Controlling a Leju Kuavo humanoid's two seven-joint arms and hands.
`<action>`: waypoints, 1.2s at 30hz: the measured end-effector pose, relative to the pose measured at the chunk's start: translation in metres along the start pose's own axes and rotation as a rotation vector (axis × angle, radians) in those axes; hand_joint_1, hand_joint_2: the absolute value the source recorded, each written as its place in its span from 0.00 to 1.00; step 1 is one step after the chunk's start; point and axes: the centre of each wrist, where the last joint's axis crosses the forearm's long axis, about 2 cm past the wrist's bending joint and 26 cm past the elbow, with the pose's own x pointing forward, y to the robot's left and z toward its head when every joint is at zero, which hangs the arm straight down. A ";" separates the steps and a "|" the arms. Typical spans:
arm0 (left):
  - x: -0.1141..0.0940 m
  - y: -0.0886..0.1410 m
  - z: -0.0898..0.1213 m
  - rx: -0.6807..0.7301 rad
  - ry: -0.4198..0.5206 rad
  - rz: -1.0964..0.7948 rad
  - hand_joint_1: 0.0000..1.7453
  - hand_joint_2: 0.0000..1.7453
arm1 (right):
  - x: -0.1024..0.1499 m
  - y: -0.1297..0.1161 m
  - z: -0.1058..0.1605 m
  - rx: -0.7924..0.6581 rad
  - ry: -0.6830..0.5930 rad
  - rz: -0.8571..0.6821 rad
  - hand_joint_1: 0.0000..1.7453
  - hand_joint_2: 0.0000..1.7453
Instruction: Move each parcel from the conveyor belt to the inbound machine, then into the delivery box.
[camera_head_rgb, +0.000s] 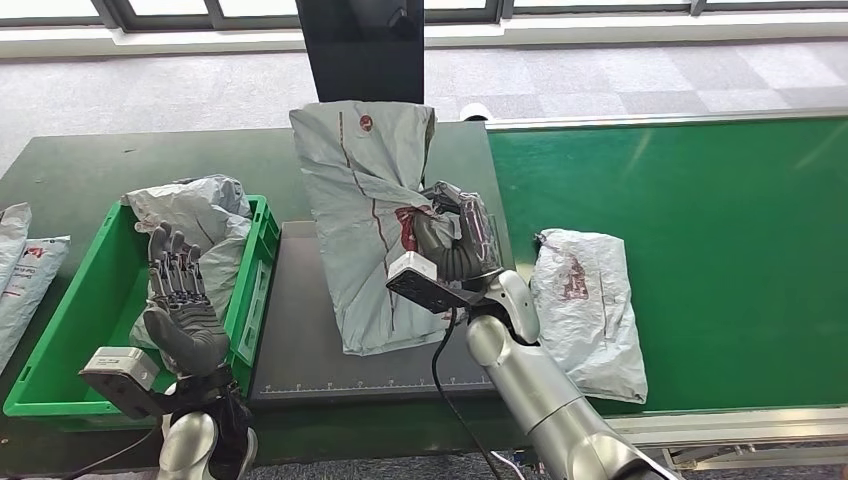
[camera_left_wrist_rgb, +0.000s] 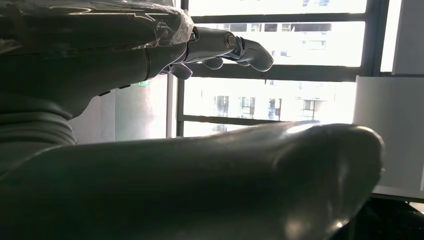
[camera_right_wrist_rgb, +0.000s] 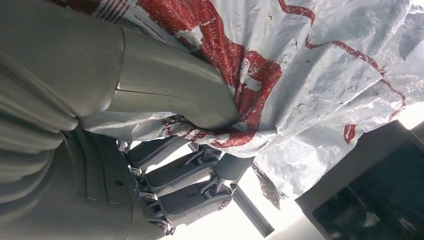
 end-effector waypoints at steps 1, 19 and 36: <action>0.000 0.000 0.000 0.000 0.000 0.000 0.00 0.00 | 0.000 0.001 0.000 0.004 0.003 -0.001 1.00 1.00; -0.002 -0.003 -0.002 -0.002 0.004 0.002 0.00 0.00 | -0.015 0.030 0.033 0.166 0.171 -0.049 1.00 1.00; 0.001 -0.020 -0.014 -0.034 0.013 0.024 0.00 0.00 | -0.033 0.046 0.073 0.296 0.428 -0.021 0.83 1.00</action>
